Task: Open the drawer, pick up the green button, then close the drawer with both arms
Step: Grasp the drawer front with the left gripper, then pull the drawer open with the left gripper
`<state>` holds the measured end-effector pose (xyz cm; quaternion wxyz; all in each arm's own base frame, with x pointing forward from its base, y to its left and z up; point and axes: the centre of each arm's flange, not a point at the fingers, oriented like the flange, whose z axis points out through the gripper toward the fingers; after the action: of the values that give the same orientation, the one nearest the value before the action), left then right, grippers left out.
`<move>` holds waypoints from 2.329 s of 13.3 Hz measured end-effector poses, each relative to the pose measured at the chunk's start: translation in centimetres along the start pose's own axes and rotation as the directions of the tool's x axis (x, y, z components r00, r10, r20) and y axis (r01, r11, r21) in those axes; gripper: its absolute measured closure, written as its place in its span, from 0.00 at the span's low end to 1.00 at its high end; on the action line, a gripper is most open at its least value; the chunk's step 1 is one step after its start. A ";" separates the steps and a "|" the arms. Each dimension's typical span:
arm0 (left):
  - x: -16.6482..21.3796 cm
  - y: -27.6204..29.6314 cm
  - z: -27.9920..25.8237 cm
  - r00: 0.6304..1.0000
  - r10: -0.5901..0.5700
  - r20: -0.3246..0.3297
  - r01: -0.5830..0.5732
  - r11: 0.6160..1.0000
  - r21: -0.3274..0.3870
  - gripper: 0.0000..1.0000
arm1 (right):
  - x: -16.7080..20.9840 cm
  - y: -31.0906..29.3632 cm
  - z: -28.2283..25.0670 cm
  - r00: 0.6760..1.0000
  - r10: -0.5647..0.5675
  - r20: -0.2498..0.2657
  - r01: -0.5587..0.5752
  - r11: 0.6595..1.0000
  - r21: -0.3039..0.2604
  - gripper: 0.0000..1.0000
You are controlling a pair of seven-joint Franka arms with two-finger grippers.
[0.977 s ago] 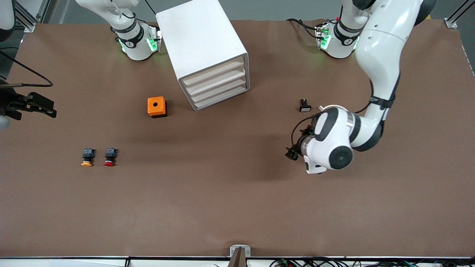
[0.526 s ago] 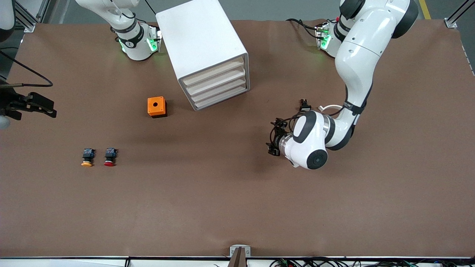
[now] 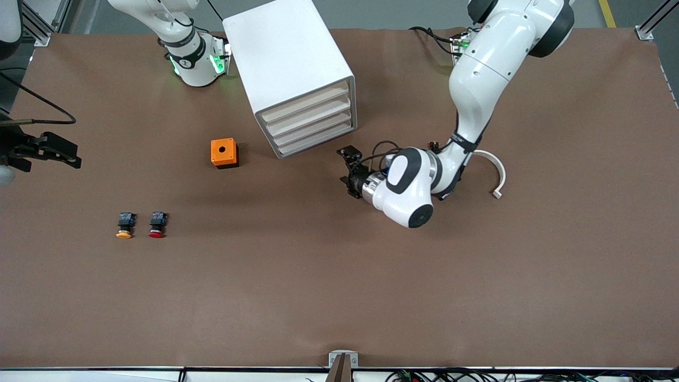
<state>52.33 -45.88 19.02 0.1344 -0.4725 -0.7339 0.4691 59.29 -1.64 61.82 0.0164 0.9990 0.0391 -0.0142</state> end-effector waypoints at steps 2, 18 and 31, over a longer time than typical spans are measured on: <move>-0.7 -1.0 2.7 0.998 -0.060 0.005 0.060 0.997 0.056 0.27 | 0.0 0.0 0.0 1.000 0.000 0.000 0.000 1.000 0.000 0.00; 1.0 -2.4 10.0 0.972 -0.147 -0.183 0.183 0.963 0.196 0.44 | 0.0 0.0 0.0 1.000 -0.001 0.000 0.001 1.000 0.000 0.00; 1.6 -1.2 10.2 0.972 -0.133 -0.193 0.168 0.969 0.180 0.86 | 1.0 -6.3 0.4 0.995 -0.101 -0.011 0.101 0.995 0.007 0.00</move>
<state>44.31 -50.45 14.26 0.2808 -0.4399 -0.7034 0.4826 59.74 4.69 61.17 0.0118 0.9958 0.0897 -0.0099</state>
